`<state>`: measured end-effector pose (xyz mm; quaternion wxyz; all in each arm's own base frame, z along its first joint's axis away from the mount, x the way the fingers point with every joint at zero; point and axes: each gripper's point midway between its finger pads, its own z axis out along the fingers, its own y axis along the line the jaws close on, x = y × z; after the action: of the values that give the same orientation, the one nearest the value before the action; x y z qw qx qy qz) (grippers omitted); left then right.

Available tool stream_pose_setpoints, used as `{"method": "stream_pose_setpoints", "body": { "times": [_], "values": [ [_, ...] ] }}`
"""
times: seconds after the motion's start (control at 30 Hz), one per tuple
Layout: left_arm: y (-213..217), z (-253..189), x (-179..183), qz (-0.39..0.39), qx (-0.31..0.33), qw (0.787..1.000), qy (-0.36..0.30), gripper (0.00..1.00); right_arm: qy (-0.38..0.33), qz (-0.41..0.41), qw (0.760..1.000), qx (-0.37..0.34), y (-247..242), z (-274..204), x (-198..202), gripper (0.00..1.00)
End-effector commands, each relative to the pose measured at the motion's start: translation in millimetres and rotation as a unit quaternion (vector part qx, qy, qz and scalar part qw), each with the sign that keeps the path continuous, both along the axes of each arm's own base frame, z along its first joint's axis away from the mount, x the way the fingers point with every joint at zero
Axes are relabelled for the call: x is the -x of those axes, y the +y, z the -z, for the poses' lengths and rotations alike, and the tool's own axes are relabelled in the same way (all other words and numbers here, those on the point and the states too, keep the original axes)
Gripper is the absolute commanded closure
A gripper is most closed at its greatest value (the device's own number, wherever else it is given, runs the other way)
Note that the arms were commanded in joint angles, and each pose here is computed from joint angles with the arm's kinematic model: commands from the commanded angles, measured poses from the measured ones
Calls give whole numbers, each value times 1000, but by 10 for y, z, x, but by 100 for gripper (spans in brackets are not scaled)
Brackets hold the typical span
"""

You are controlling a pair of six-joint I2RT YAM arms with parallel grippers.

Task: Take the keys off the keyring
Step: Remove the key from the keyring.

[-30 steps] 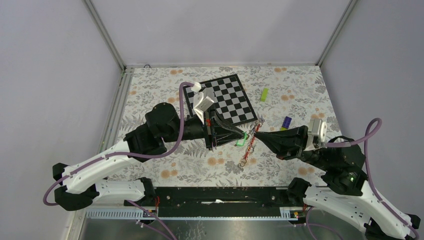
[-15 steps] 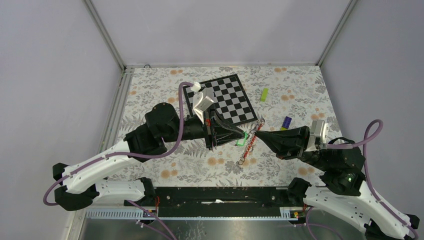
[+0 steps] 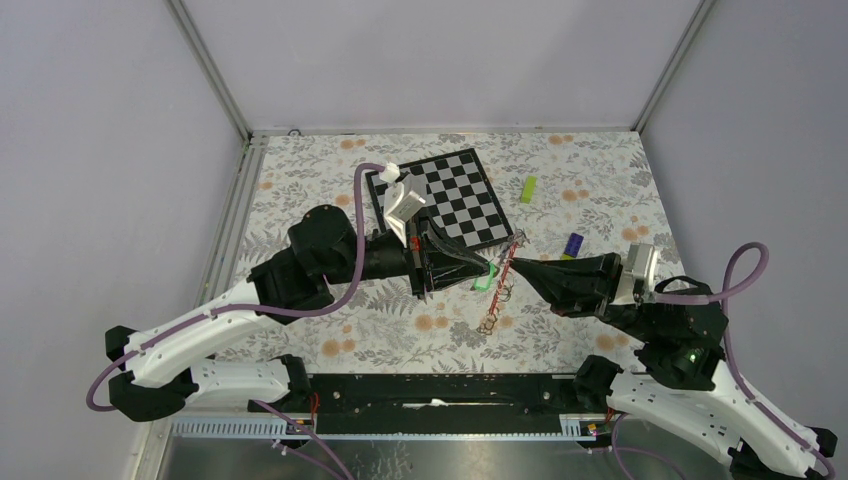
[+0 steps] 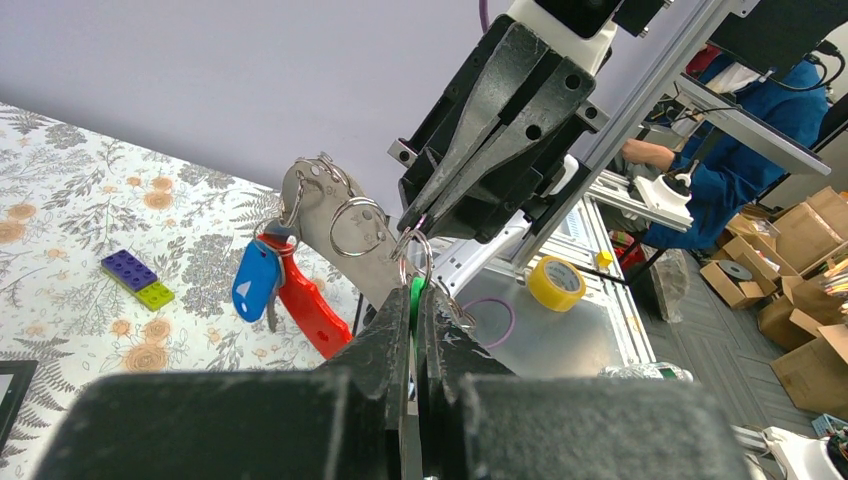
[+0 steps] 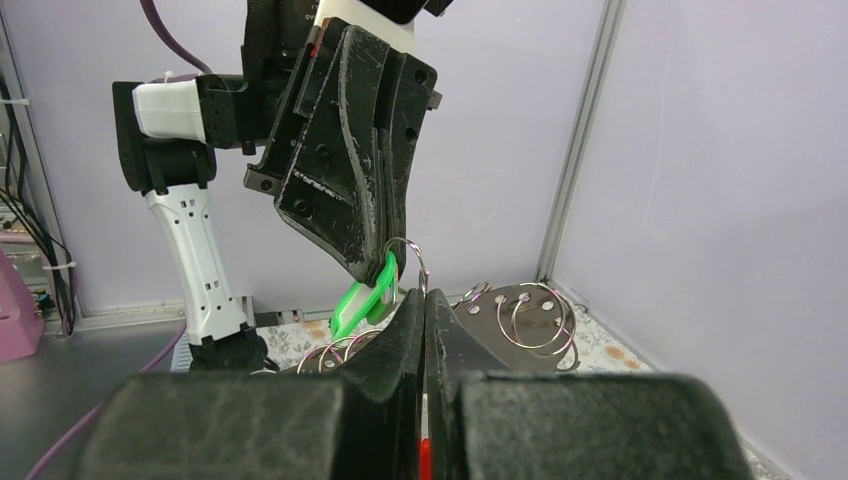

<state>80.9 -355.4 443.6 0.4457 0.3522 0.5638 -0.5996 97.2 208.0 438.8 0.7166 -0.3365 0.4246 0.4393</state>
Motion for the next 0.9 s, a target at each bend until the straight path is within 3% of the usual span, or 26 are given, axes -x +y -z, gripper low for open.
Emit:
{"method": "stream_pose_setpoints", "body": {
  "times": [0.0,0.87],
  "values": [
    [35,-87,21,2,10,1000,-4,100,-83,16,993,-86,-244,-532,131,100],
    [-3,-12,15,5,2,1000,5,100,-141,-1,984,-110,-253,-638,264,100]
  ]
}}
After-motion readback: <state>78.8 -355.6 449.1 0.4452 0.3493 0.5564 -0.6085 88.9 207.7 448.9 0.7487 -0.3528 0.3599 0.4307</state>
